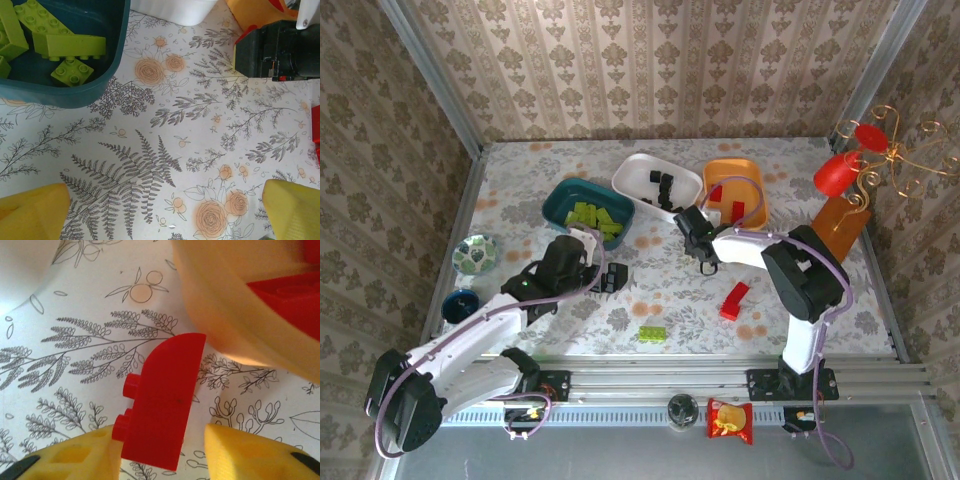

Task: Sort the legos into containers by color
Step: Pick up the lego from the center of the table, then place the lego in the container.

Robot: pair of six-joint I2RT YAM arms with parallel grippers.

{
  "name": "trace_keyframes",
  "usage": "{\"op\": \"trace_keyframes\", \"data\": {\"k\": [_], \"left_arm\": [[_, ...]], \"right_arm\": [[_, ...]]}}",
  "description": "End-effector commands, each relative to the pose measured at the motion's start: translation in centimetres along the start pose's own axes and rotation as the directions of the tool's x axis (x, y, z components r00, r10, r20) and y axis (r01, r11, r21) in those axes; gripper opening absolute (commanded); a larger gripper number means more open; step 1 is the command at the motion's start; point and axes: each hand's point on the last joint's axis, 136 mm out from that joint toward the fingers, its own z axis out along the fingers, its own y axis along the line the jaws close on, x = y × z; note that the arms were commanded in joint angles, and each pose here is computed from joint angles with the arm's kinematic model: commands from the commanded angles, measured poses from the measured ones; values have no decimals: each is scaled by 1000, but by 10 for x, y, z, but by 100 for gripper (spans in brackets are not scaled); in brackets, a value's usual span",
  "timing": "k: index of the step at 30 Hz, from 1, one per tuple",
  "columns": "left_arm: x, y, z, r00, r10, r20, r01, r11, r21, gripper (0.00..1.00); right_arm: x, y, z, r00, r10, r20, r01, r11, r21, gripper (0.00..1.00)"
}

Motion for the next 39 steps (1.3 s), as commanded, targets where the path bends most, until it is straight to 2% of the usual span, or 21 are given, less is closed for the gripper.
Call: {"op": "trace_keyframes", "data": {"k": [1, 8, 14, 20, 24, 27, 33, 36, 37, 39], "left_arm": [[0, 1, -3, 1000, -21, 18, 20, 1000, 13, 100], [0, 1, -5, 999, -27, 24, 27, 1000, 12, 100], [-2, 0, -5, 999, -30, 30, 29, 999, 18, 100], [-4, -1, -6, 999, -23, 33, 23, 1000, 20, 100], [-7, -5, -7, 999, -2, 37, 0, 999, 32, 100], [-9, -7, -6, 999, 5, 33, -6, 999, 41, 100], [-6, -13, -4, 1000, 2, 3, -2, 998, 65, 100], [-3, -12, -4, 1000, -4, -14, 5, 998, 56, 100], [-2, -12, -5, 1000, -3, -18, 4, 999, 54, 100], [-3, -12, -6, 1000, -5, -17, 6, 998, 55, 100]], "right_arm": [[-12, 4, 10, 999, 26, 41, -26, 1000, 14, 41], [-14, 7, 5, 999, -13, 46, 14, 1000, -13, 24], [-2, 11, -22, 999, -37, 33, 40, 995, -92, 18], [7, 10, -79, 998, -38, 59, 50, 976, -211, 18], [-16, -1, -111, 992, -8, 124, 38, 969, -243, 17], [-49, -16, -114, 988, 54, 148, -19, 973, -230, 17], [-109, -32, -83, 983, 137, 126, -112, 975, -192, 17], [-125, -38, -57, 983, 165, 85, -151, 978, -145, 19], [-128, -40, -49, 981, 181, 64, -171, 976, -138, 26], [-132, -43, -38, 978, 205, 21, -201, 971, -128, 48]]}}
